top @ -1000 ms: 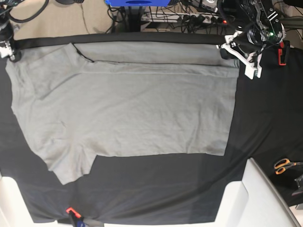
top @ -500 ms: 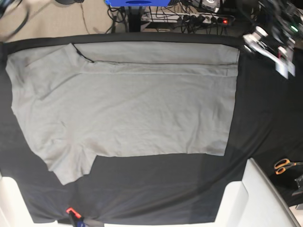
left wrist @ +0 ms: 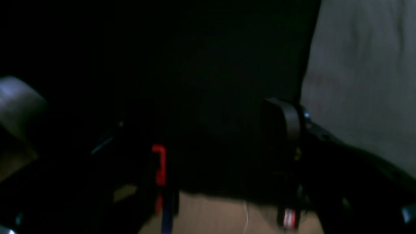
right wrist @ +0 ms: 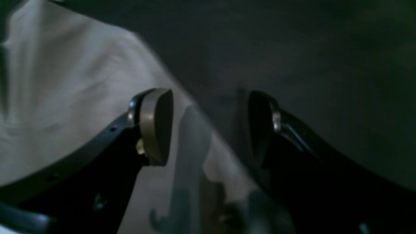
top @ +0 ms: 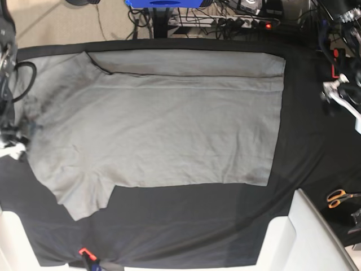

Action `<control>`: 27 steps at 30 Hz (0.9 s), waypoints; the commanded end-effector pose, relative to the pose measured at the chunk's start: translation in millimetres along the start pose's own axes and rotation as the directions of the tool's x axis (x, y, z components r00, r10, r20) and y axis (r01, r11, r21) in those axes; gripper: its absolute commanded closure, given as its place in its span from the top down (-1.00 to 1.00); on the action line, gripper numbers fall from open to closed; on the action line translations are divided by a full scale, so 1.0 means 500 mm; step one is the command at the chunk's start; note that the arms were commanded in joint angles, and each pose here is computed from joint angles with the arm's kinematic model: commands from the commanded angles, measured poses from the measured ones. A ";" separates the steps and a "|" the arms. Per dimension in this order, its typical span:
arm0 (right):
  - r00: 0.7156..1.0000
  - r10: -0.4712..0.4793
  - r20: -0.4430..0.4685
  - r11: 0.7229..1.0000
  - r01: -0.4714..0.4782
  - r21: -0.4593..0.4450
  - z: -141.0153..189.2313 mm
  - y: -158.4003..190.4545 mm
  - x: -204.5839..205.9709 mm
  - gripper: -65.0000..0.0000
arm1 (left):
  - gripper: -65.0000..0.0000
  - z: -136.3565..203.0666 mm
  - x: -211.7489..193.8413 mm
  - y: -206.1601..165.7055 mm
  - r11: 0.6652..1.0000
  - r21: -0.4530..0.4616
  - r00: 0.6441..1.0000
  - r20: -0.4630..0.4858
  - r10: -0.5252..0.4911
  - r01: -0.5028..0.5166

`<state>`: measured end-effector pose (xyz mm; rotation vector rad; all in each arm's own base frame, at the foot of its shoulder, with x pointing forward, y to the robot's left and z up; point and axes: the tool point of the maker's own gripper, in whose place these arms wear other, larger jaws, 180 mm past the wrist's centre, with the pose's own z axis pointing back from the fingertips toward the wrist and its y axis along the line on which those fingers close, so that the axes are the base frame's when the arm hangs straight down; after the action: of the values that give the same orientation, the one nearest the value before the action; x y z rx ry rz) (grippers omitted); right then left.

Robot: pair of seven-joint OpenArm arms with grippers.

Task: Fold the T-shirt properly
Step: 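Move the right gripper to the sleeve on the opposite side edge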

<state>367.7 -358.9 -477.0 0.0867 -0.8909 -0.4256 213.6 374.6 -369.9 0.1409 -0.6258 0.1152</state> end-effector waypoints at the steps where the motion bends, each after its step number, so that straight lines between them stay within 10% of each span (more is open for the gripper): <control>1: 0.999 0.010 0.048 1.000 -0.010 -0.004 -0.001 -0.007 0.042 0.07 | 0.48 0.009 0.014 0.018 1.000 0.023 1.000 0.019 -0.008 0.008; 11: 0.999 0.044 0.014 0.999 -0.044 0.025 -0.012 0.030 0.011 0.03 | 0.48 -0.012 -0.031 0.019 0.999 0.007 0.999 -0.039 0.037 -0.037; 18: 0.999 0.040 0.017 0.999 -0.040 0.024 -0.012 0.029 0.012 -0.97 | 0.48 -0.014 -0.027 0.014 0.999 0.001 0.999 -0.035 0.034 -0.034; 27: 0.993 0.085 0.083 0.996 -0.088 0.033 -0.003 0.036 0.055 -1.00 | 0.48 -0.016 -0.029 0.004 0.999 -0.007 0.999 -0.033 0.041 -0.041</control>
<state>376.3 -338.1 -475.1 0.0843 -0.9074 -0.3289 197.9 371.5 -397.1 0.1003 -0.5541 0.1647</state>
